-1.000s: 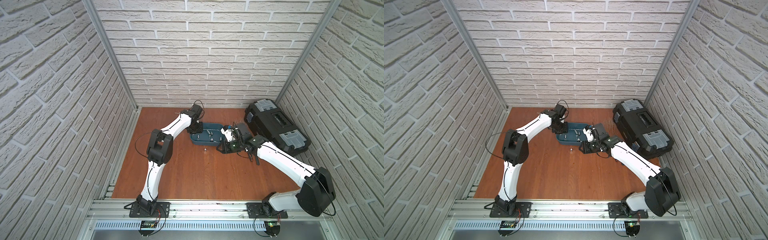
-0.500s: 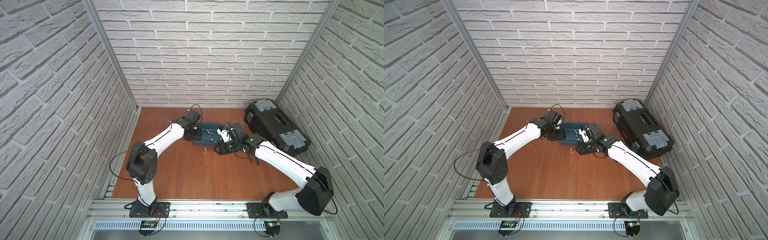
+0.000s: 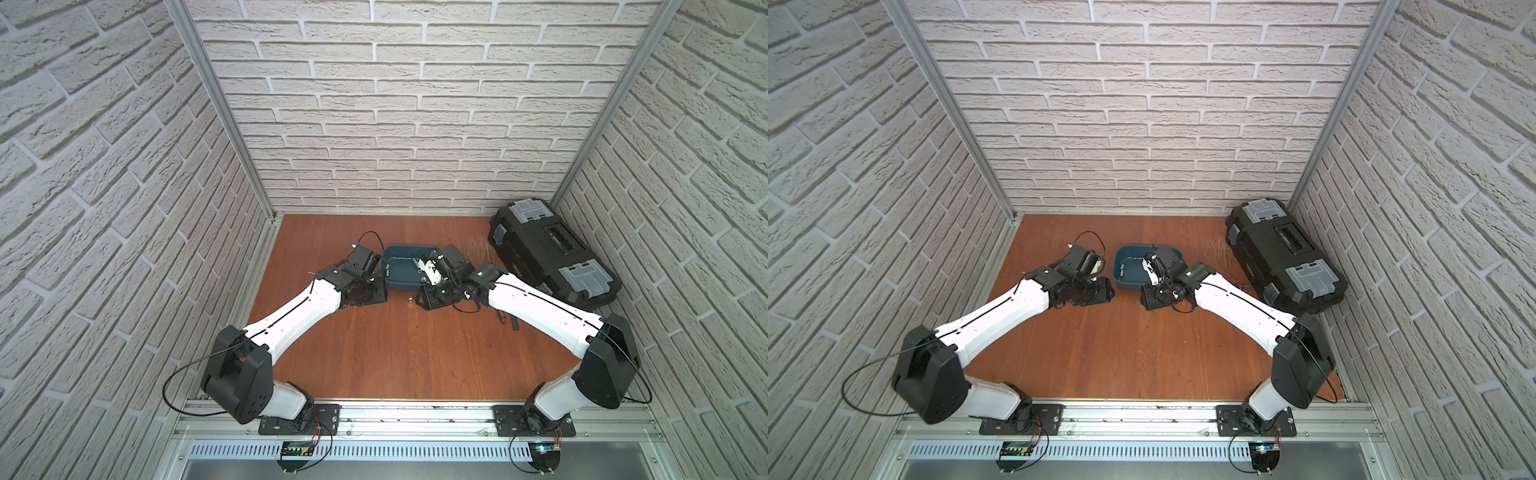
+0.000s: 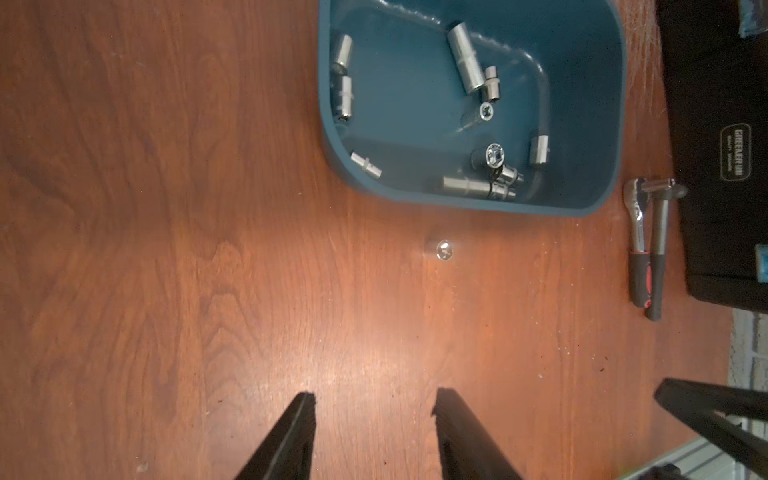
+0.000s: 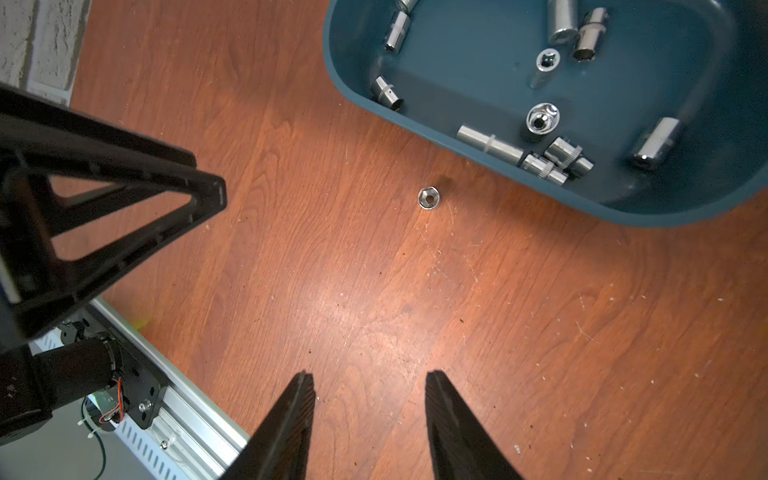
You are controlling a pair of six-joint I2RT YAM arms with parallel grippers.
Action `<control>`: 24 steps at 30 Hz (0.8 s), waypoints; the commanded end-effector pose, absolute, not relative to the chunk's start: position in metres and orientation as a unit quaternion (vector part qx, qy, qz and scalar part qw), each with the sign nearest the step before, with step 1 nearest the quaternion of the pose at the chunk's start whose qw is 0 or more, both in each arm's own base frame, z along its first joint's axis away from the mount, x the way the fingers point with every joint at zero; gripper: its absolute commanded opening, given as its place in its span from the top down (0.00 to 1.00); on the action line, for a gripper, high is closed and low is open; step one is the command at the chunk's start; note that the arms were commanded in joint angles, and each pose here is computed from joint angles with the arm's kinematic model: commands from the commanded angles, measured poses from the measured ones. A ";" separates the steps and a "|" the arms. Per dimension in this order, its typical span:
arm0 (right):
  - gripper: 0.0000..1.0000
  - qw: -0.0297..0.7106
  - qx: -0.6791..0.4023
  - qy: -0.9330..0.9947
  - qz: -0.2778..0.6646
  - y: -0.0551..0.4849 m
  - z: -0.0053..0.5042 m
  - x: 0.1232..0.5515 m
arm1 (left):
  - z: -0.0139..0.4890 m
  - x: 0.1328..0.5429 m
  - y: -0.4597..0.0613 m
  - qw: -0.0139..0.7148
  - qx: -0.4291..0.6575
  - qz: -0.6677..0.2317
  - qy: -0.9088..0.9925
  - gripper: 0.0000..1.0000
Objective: Put the socket on the desktop into the storage box
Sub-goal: Pick up the socket head from the center of the board.
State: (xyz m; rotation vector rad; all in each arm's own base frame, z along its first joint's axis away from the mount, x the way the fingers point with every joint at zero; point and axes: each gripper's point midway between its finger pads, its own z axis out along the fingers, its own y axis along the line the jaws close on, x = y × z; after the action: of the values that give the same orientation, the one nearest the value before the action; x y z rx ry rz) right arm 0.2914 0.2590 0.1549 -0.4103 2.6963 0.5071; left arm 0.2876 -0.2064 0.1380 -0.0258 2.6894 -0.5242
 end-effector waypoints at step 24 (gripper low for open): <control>0.47 0.188 -0.077 0.975 0.092 0.284 0.109 0.336 | 0.126 0.238 -0.177 0.246 -0.090 -0.200 0.944 0.45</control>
State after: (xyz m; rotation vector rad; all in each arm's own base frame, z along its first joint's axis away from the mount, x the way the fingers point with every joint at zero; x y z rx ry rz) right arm 0.3248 0.2752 0.1060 -0.2697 2.7874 0.2706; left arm 0.2339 -0.1769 0.1203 -0.2058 2.6292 -0.5246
